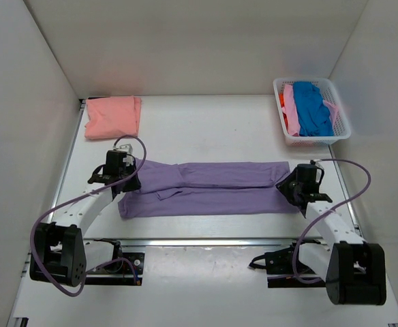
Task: Fold and stack the t-shirts
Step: Fold the other side of the tshirt into a rectangle
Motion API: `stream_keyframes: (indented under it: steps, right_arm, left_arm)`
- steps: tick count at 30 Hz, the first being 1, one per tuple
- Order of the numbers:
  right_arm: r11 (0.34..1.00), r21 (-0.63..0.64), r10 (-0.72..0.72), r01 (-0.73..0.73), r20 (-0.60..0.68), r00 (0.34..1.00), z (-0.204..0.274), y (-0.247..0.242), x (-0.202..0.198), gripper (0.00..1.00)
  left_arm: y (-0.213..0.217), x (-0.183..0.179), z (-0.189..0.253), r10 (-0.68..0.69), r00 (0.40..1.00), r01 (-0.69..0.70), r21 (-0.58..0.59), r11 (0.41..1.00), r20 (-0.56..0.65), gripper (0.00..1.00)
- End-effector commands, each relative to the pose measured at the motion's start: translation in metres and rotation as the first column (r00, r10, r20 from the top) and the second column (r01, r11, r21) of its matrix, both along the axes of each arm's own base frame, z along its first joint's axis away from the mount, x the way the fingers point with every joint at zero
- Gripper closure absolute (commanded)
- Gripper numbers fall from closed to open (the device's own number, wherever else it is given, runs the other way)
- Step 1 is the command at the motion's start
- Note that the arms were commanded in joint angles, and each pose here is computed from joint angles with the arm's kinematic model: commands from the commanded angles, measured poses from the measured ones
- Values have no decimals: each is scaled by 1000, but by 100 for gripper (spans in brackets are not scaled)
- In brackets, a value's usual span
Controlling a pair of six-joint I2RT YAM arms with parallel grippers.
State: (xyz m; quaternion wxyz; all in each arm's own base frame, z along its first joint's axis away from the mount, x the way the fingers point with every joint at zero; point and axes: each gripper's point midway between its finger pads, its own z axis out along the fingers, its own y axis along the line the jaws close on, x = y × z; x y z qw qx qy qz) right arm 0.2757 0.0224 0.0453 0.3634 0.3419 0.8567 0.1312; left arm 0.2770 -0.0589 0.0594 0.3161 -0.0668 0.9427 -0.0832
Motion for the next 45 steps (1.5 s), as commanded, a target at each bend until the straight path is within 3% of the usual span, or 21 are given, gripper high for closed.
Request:
stream_keyframes:
  steps: [1,4,9,17,26,31,38,42,45]
  right_arm:
    - [995,9,-95,95,112,989,23,-18,8,84]
    - [996,-52,-56,66,166,985,45,-26,24,83]
    - [981,-184,84,-61,121,989,59,-25,63,82]
    - [962,-205,177,-179,-29,984,41,-13,100,78]
    - [950,-154,253,-272,-136,958,12,4,93,76]
    - [954,-146,245,-262,-128,961,12,4,90,100]
    - [978,-131,145,-159,-116,983,25,-15,66,100]
    - [986,-141,65,-91,-180,982,11,-33,35,100]
    - [988,-153,-9,-27,-224,975,4,-46,15,89]
  left_arm:
    - [1,1,10,29,999,-29,-11,1000,45,66]
    - [0,0,18,37,997,-35,-23,999,74,63]
    - [-2,3,34,51,991,-45,-49,998,124,67]
    - [-5,5,38,37,991,-32,-44,999,127,67]
    - [-6,7,36,36,991,-30,-50,998,131,67]
    - [-5,6,37,37,990,-30,-56,998,139,67]
    - [-10,6,39,26,990,-17,-68,998,139,67]
    - [-20,3,37,-3,992,13,-76,997,128,68]
    - [-28,-2,30,-42,995,47,-54,997,93,69]
